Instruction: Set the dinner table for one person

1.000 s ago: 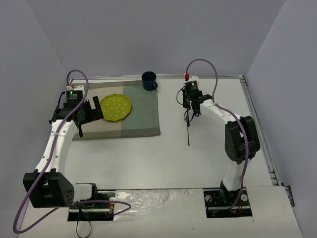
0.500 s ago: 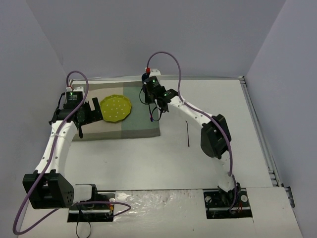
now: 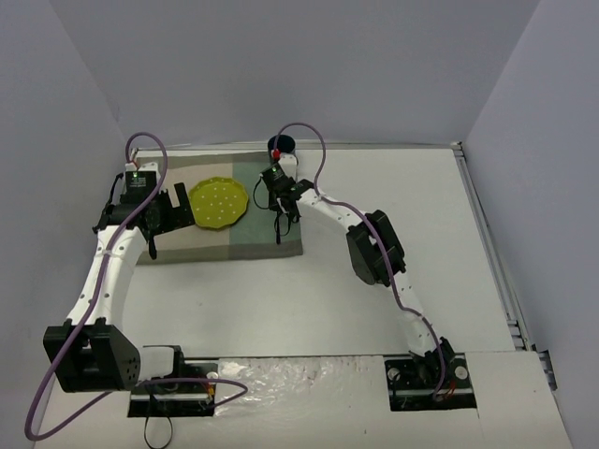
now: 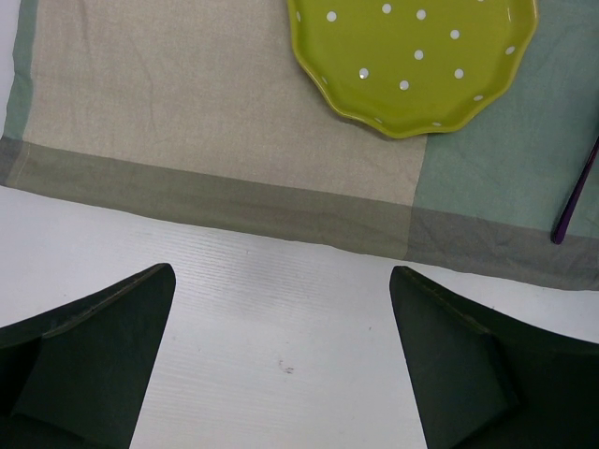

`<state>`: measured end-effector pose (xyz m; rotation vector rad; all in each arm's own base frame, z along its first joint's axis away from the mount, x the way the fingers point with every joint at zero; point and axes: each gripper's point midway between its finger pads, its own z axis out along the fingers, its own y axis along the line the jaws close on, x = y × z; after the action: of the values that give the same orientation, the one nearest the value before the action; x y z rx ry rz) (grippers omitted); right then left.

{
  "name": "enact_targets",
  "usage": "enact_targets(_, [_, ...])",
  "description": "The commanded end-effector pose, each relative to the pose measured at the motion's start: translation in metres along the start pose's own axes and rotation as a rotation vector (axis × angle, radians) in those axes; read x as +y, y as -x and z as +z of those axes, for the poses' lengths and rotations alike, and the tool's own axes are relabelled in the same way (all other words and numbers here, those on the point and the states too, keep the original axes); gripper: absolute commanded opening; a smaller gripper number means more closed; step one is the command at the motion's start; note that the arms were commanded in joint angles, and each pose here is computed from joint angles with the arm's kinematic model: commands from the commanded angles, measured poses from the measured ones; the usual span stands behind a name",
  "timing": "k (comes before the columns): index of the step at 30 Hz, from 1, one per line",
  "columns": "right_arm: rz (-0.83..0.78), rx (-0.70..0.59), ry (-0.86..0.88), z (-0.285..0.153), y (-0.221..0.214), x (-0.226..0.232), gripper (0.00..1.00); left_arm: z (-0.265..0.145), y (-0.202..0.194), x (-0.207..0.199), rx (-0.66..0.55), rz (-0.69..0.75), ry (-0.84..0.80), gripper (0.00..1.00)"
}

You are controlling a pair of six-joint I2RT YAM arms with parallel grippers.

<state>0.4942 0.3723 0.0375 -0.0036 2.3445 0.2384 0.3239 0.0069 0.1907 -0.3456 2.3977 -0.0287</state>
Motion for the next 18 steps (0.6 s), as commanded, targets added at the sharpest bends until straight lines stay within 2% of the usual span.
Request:
enact_targets(1, [0.056, -0.072, -0.033, 0.001, 0.019, -0.005, 0.00, -0.009, 0.015, 0.002, -0.058, 0.006, 0.005, 0.97])
enact_targets(10, [0.032, -0.031, -0.109, 0.006, 0.003, -0.046, 0.00, -0.010, 0.015, 0.002, -0.061, 0.006, 0.005, 0.97])
enact_targets(18, [-0.029, -0.018, -0.088, 0.006, 0.006, -0.048, 0.00, -0.009, 0.015, 0.002, -0.058, 0.005, 0.006, 0.97])
